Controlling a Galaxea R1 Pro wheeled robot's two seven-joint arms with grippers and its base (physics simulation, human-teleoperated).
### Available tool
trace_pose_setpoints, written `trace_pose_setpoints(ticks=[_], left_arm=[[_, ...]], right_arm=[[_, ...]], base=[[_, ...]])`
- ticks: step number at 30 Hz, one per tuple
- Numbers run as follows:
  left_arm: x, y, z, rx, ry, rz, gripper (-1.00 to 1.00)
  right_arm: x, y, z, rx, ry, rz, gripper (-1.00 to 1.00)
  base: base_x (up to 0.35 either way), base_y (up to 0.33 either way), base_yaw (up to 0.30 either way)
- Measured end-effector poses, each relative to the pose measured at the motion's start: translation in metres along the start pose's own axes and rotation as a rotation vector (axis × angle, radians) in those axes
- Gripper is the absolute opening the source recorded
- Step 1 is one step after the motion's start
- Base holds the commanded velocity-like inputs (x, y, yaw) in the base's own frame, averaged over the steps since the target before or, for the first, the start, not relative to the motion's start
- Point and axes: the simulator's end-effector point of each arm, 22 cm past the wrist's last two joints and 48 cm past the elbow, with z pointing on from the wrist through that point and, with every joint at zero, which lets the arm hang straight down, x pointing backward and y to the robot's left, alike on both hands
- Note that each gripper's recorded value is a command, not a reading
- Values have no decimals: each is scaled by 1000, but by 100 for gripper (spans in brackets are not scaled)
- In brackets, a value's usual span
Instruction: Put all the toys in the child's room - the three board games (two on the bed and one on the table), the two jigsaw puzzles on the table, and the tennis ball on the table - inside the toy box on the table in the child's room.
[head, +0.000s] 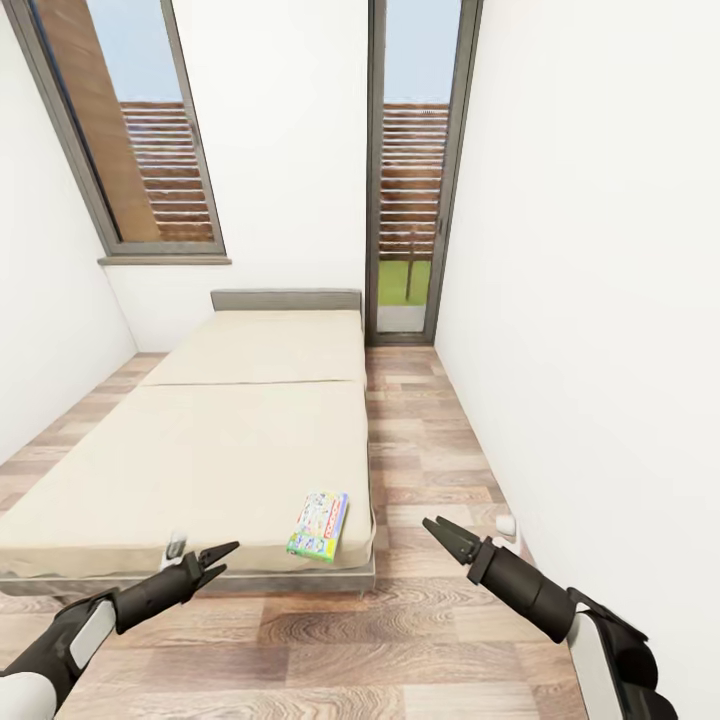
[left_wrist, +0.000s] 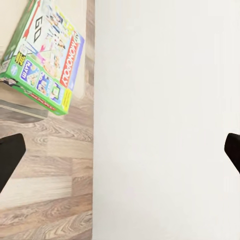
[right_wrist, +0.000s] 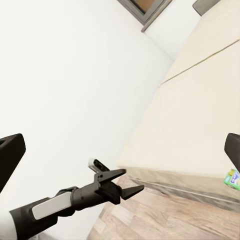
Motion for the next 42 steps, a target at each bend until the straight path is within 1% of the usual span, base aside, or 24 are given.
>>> trace_pose_setpoints(ticks=[4,12,27,42], left_arm=[[-2,7,-2,-3,-5,4,100],[1,20,1,-7,-6,6,100],[12,45,11,-13,-8,9,100],[24,69,20,-17,-1,12,100]], right_arm=[[4,-4,1,-2,-2,-1,100],[13,-15,-1,-2,1,-3,100],[34,-28,3,-19,11,-2,100],[53,-47,0,-24,16,-8,100]], base=[[0,0,0],[0,0,0],[0,0,0],[0,0,0]])
